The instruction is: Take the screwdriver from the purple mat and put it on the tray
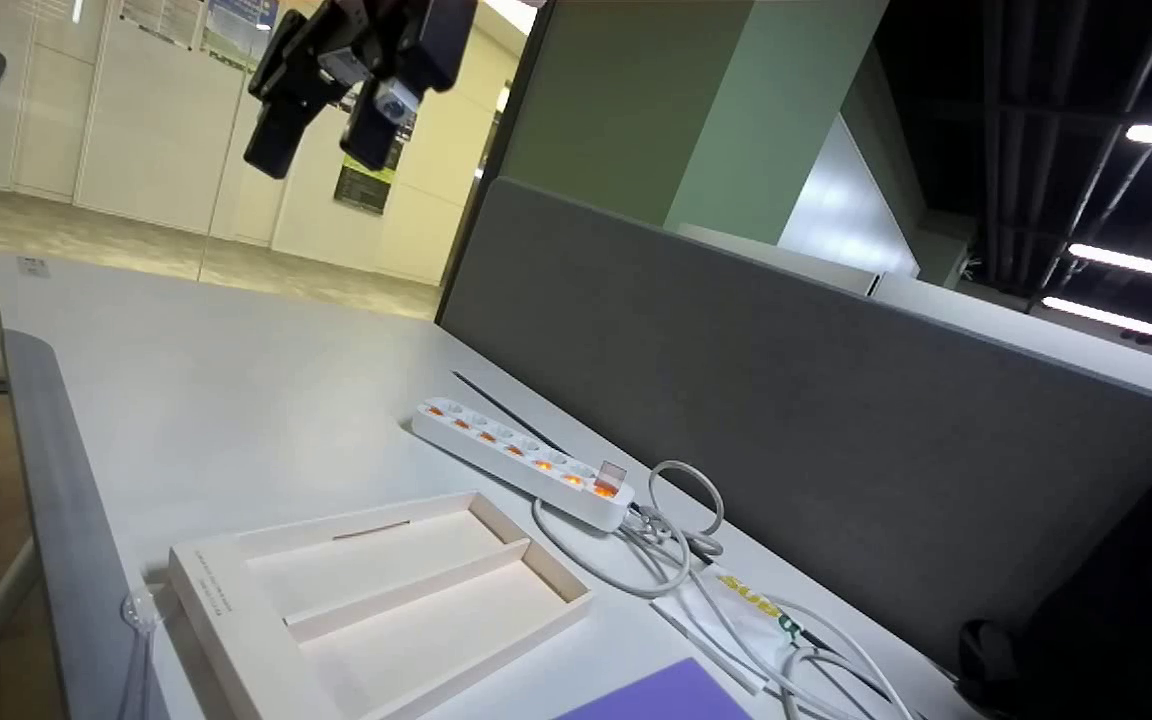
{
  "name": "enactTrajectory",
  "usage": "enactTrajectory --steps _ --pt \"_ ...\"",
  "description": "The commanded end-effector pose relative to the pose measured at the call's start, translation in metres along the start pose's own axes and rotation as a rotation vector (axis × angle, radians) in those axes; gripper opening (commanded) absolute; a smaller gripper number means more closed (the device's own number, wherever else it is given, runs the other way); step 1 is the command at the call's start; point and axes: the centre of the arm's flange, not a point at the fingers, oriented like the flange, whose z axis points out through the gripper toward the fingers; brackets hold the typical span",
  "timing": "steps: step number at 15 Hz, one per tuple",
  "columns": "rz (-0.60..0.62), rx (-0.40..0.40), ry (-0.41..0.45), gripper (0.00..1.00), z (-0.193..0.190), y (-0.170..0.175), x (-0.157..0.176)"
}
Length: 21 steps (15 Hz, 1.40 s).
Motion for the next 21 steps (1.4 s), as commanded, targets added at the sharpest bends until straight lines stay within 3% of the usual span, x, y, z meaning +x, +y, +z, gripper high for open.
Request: enactTrajectory --steps 1,8,21 --pt "0.0 0.0 0.0 1.0 0.0 0.0 0.0" --pt "0.0 0.0 0.0 1.0 0.0 0.0 0.0" --pt "0.366 -0.004 0.156 1.0 0.053 0.062 0.059"
